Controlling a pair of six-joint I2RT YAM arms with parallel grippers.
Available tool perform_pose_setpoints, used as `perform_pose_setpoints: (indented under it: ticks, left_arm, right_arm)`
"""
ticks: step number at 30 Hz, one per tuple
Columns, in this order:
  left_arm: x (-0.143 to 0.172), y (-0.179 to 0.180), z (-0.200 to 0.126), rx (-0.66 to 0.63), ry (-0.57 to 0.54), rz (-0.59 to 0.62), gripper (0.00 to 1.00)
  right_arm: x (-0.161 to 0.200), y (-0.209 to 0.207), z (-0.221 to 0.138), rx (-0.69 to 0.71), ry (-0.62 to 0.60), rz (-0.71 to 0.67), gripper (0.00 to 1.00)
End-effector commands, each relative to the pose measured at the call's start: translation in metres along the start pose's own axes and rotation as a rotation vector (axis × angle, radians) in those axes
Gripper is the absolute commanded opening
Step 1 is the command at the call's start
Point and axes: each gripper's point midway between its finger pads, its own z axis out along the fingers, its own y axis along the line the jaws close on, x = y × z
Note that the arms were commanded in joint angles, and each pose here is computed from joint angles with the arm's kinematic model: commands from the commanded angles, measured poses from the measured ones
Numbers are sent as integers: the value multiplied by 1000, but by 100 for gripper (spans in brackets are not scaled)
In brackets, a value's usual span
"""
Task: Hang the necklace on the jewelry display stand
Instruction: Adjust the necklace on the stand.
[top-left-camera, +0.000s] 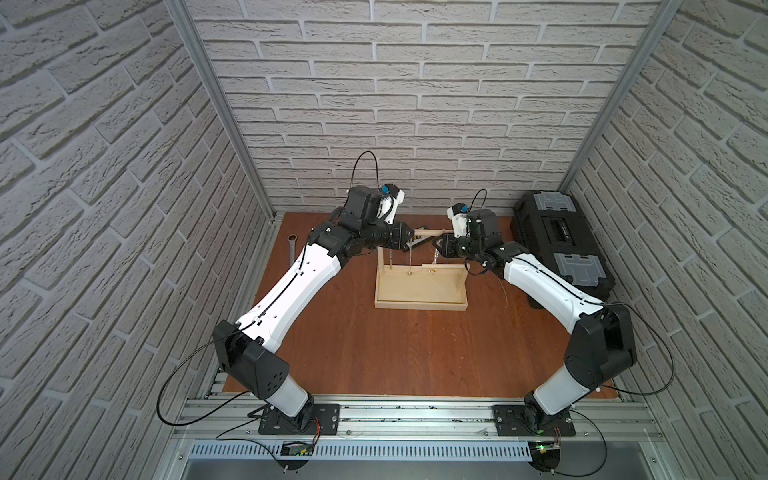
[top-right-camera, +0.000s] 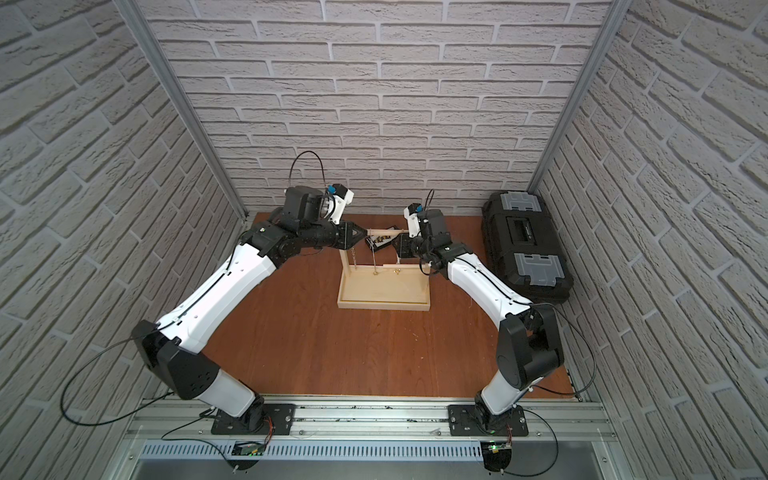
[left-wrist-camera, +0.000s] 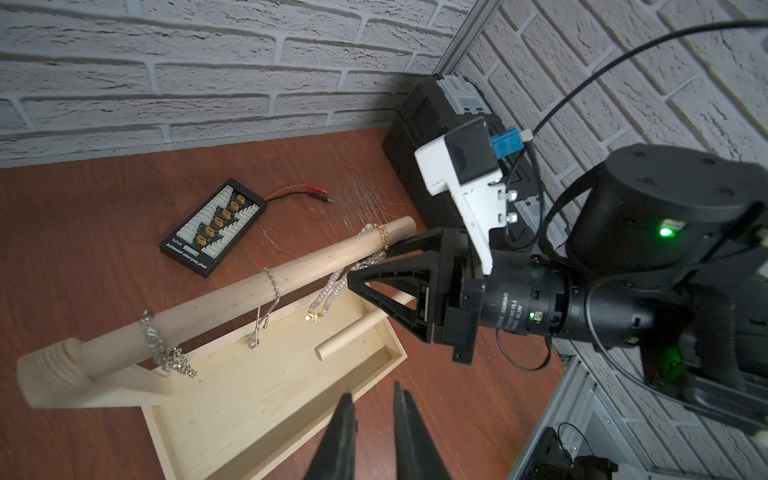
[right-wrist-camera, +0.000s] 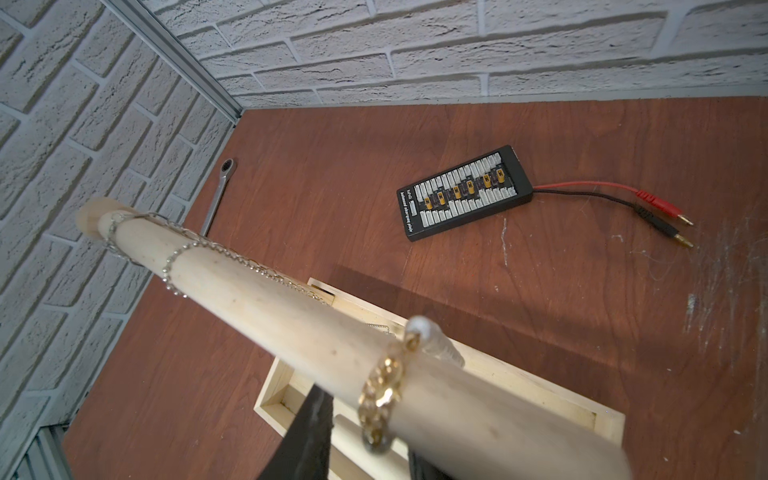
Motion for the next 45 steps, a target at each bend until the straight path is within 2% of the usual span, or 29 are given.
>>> perform_pose_setpoints:
  ticks: [1,12,22,33,38,42,45]
  left_arm:
    - [-9,2,-7,-3,-47,10,21]
    - [-6,8,-7,-12,-47,-1,21]
    - [-5,11,-8,-14,-47,-5,21]
    - [-3,12,-11,-25,-45,-9,22]
    - [1,23,-17,-87,-37,-20,34]
    - [9,46,-22,-197,-13,-55,49]
    - [18,65,-28,-291,2,-84,55]
  right_arm:
    - [-16,14,0,-13,-44,-44,27]
    - [-17,34,9,-27,-21,-111,18]
    - [-15,42,10,-21,-4,-139,18]
    - [-13,33,-12,41,-1,-169,25]
    - [-14,29,-31,78,-20,-177,27]
    - [-20,29,-54,108,-47,-195,29]
    - [-27,31,-68,115,-78,-211,30]
